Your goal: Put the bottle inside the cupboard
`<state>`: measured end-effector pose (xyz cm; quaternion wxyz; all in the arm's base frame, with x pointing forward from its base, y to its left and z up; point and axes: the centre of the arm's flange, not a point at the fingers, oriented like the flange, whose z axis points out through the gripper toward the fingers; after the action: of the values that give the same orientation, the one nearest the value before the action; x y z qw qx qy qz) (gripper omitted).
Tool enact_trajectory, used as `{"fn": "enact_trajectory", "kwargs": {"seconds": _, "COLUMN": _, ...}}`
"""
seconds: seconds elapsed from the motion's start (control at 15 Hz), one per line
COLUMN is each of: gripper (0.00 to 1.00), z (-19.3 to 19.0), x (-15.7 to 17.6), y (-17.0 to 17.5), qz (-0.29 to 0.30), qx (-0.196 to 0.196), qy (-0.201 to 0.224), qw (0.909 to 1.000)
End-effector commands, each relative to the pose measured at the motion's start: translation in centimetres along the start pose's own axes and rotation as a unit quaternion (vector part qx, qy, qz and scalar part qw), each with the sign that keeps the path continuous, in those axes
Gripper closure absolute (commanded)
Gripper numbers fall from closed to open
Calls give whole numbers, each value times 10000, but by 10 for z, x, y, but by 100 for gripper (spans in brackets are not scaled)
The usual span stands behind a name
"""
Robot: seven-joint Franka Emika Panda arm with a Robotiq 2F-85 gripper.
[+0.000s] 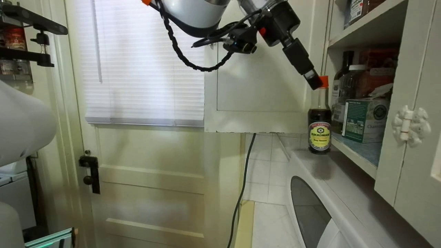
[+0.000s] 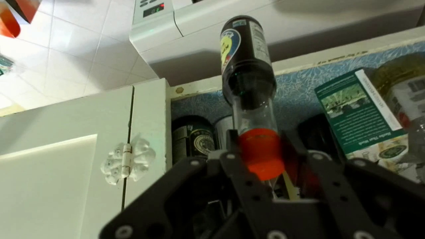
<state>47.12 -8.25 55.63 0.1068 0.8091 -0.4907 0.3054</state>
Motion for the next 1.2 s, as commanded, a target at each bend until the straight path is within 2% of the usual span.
{"fn": "enact_trajectory", "kwargs": {"seconds": 0.0, "gripper": 90, "z": 10, "x": 30, "y": -19, "qz": 330, "qx": 2, "qy": 109, "qw": 9994}}
{"fn": "enact_trajectory", "kwargs": {"seconds": 0.13, "gripper": 90, "z": 17, "x": 40, "y": -20, "qz": 433, "qx": 31, "qy": 156, "qw": 9989}}
{"fn": "enact_trajectory", "kwargs": {"seconds": 0.2, "gripper": 65, "z": 14, "x": 28, "y": -7, "qz": 289, "qx": 7, "qy": 83, "qw": 9995}}
{"fn": "enact_trajectory", "kwargs": {"seconds": 0.6, "gripper": 65, "z": 22, "x": 35, "y": -13, "qz": 355, "qx": 34, "qy": 58, "qw": 9993}}
{"fn": "enact_trajectory", "kwargs": {"seconds": 0.67, "gripper": 90, "z": 22, "x": 34, "y": -14, "qz": 353, "qx": 36, "qy": 57, "qw": 9994}}
{"fn": "enact_trajectory", "kwargs": {"seconds": 0.93, "gripper": 90, "z": 24, "x": 44, "y": -25, "qz": 175, "qx": 195, "qy": 174, "qw": 9995}}
{"fn": "enact_trajectory", "kwargs": {"seconds": 1.13, "gripper": 90, "z": 25, "x": 51, "y": -32, "qz": 65, "qx": 161, "qy": 370, "qw": 9992}}
